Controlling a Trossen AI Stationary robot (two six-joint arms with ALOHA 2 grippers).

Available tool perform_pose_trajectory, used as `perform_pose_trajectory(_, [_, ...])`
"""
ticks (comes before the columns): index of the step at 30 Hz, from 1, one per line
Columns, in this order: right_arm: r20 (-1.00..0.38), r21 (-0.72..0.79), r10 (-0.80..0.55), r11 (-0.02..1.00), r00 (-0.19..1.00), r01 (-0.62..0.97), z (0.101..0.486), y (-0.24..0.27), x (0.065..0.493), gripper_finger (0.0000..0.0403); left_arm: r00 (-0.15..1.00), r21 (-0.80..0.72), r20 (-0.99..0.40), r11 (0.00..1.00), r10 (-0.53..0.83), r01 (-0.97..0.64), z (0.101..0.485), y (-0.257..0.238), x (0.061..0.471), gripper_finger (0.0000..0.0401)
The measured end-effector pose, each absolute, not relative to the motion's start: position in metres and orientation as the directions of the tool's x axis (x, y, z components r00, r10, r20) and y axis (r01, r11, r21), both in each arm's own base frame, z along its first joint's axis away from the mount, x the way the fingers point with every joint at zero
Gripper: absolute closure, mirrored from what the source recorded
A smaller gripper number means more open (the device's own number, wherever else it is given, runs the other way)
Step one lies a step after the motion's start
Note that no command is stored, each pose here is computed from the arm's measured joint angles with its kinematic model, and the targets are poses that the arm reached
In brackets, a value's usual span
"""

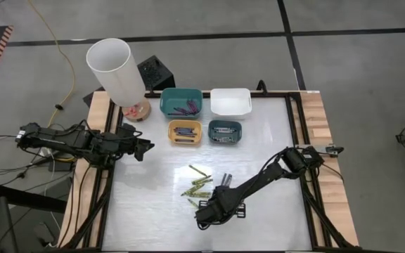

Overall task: Sort crayons
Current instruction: Put the blue crayon into the yellow bin

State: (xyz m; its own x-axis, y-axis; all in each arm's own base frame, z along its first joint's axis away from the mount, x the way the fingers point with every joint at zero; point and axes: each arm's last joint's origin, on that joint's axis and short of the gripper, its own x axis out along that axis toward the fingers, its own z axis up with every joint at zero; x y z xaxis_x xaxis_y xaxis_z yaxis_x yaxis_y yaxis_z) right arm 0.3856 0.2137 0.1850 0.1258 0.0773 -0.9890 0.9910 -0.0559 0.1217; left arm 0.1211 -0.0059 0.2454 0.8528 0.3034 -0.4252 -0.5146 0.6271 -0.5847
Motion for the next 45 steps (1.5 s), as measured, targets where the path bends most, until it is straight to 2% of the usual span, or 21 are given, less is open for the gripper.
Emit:
perform_pose_trajectory(5, [-0.977,0.179,0.12,0.029,0.175,0.983,0.21,0.212,0.396,0.0399,0.853,-0.585,-0.425,0.627,0.303,-0.515,0.245,-0.006,0.121,0.0241])
perform_pose_trajectory(10, [-0.971,0.228,0.122,0.214,0.205,0.95,0.239,0.19,0.409,0.0399,0.853,-0.585,-0.425,0.627,0.304,-0.515,0.245,-0.006,0.121,0.0241])
perform_pose_trajectory(18, [-0.979,0.193,0.046,0.524,0.199,0.83,0.266,0.112,0.43,0.04,0.853,-0.586,-0.426,0.627,0.301,-0.514,0.245,-0.006,0.121,0.0241])
perform_pose_trajectory(23, [-0.972,0.19,0.022,0.666,0.236,0.721,0.271,0.058,0.442,0.04,0.852,-0.589,-0.424,0.62,0.309,-0.518,0.245,-0.006,0.121,0.0241])
perform_pose_trajectory(32, [-0.961,0.12,-0.034,0.845,0.276,0.521,0.272,-0.027,0.449,0.04,0.848,-0.603,-0.421,0.598,0.322,-0.527,0.246,-0.005,0.121,0.0241])
perform_pose_trajectory(45, [-0.814,-0.029,-0.17,0.967,0.556,0.252,0.282,-0.097,0.472,0.04,0.799,-0.605,-0.383,0.527,0.464,-0.597,0.247,-0.001,0.12,0.0241])
